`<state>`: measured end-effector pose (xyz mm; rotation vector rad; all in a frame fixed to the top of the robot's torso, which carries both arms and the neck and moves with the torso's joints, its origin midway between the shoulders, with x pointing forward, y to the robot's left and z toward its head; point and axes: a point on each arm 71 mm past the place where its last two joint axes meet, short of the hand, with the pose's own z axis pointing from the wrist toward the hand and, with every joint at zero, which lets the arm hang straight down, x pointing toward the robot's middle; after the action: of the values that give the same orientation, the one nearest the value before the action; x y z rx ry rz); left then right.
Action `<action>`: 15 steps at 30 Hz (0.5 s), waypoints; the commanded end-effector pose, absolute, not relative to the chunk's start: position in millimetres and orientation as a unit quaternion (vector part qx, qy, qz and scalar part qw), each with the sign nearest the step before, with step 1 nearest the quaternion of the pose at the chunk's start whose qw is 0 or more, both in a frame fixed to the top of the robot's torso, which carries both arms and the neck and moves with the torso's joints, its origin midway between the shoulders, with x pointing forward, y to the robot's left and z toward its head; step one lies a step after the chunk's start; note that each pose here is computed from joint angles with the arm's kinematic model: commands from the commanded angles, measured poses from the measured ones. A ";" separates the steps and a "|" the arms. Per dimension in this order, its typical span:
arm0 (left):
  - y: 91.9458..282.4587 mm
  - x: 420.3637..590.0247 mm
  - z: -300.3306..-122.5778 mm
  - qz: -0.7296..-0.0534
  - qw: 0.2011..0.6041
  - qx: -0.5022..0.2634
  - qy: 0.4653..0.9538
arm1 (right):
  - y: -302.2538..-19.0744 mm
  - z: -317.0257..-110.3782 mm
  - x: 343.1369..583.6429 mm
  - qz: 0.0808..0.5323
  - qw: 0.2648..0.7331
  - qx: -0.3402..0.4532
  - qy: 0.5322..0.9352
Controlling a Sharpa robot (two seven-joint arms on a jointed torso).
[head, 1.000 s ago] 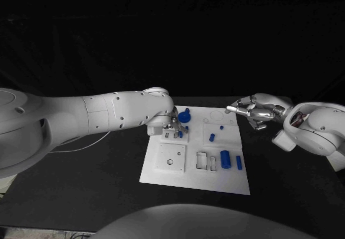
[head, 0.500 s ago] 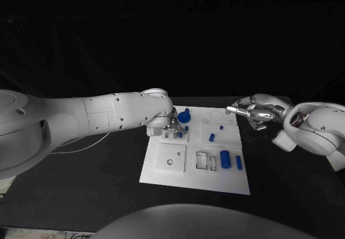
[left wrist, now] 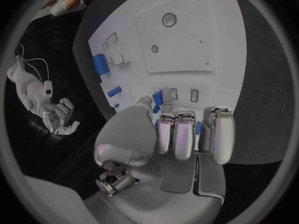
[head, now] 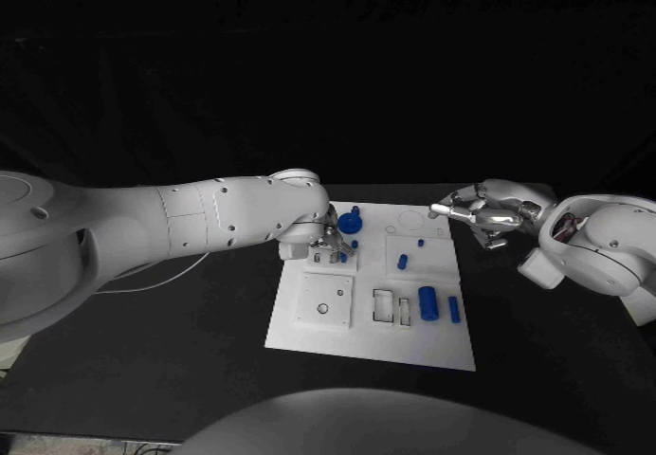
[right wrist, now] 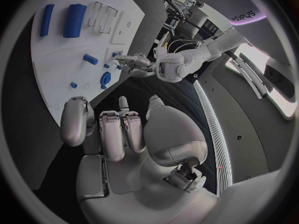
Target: Assemble the parts on the task board
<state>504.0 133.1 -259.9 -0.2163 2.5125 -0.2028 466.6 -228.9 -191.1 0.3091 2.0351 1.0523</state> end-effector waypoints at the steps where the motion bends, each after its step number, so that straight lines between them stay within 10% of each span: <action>1: 135.4 503.6 -260.2 -0.055 0.300 -0.092 0.948 | -228.2 -192.6 465.4 0.415 0.393 0.118 0.812; 15: 135.6 503.6 -260.2 -0.061 0.301 -0.093 0.947 | -228.0 -193.7 465.2 0.412 0.388 0.118 0.816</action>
<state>504.2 133.9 -260.0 -0.2242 2.5087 -0.2036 466.5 -229.0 -192.2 0.3102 2.0514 1.0448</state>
